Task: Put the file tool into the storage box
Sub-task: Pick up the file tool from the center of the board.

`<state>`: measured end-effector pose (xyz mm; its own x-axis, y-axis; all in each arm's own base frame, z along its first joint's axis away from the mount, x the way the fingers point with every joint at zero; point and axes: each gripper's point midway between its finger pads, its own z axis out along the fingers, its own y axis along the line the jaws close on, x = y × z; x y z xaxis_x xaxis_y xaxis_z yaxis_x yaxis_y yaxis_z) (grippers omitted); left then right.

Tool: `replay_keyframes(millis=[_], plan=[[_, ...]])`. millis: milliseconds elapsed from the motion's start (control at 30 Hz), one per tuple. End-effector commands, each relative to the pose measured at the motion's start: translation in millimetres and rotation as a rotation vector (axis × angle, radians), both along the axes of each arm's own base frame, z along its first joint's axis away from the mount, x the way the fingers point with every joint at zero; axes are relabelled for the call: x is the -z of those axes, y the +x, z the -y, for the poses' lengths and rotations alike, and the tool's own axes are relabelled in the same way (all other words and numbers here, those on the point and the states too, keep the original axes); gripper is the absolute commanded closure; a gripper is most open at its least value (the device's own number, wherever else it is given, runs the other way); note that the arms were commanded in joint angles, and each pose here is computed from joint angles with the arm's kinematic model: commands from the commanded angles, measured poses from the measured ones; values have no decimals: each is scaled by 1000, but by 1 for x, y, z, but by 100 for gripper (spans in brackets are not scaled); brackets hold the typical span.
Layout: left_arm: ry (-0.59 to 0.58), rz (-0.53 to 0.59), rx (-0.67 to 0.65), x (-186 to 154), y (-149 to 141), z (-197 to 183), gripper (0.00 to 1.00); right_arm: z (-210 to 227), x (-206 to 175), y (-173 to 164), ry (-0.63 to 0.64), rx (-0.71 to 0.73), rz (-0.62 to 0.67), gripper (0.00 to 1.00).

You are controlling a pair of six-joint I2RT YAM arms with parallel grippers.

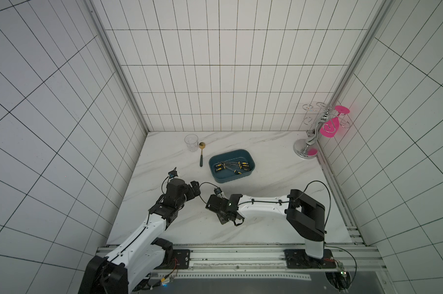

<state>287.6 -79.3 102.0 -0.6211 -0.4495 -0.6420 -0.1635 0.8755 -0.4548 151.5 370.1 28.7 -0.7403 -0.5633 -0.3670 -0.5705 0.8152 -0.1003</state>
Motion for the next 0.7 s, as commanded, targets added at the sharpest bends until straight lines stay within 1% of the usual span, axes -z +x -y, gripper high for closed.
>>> replay_keyframes(millis=[0, 133, 300, 500, 667], plan=[[-2, 11, -5, -5, 1, -2, 2, 15, -13, 4, -17, 11, 55, 88], [-2, 12, -6, -6, 2, -2, 2, 20, -21, 5, -11, 7, 78, 95], [-3, 13, -5, -6, 1, -2, 1, 34, -34, 6, -11, 5, 106, 100], [-5, 11, -6, -5, 1, -2, 1, 44, -60, 2, 35, -50, 144, 100], [-8, 15, -5, -6, 1, -2, 2, 49, -88, 2, 83, -142, 205, 100]])
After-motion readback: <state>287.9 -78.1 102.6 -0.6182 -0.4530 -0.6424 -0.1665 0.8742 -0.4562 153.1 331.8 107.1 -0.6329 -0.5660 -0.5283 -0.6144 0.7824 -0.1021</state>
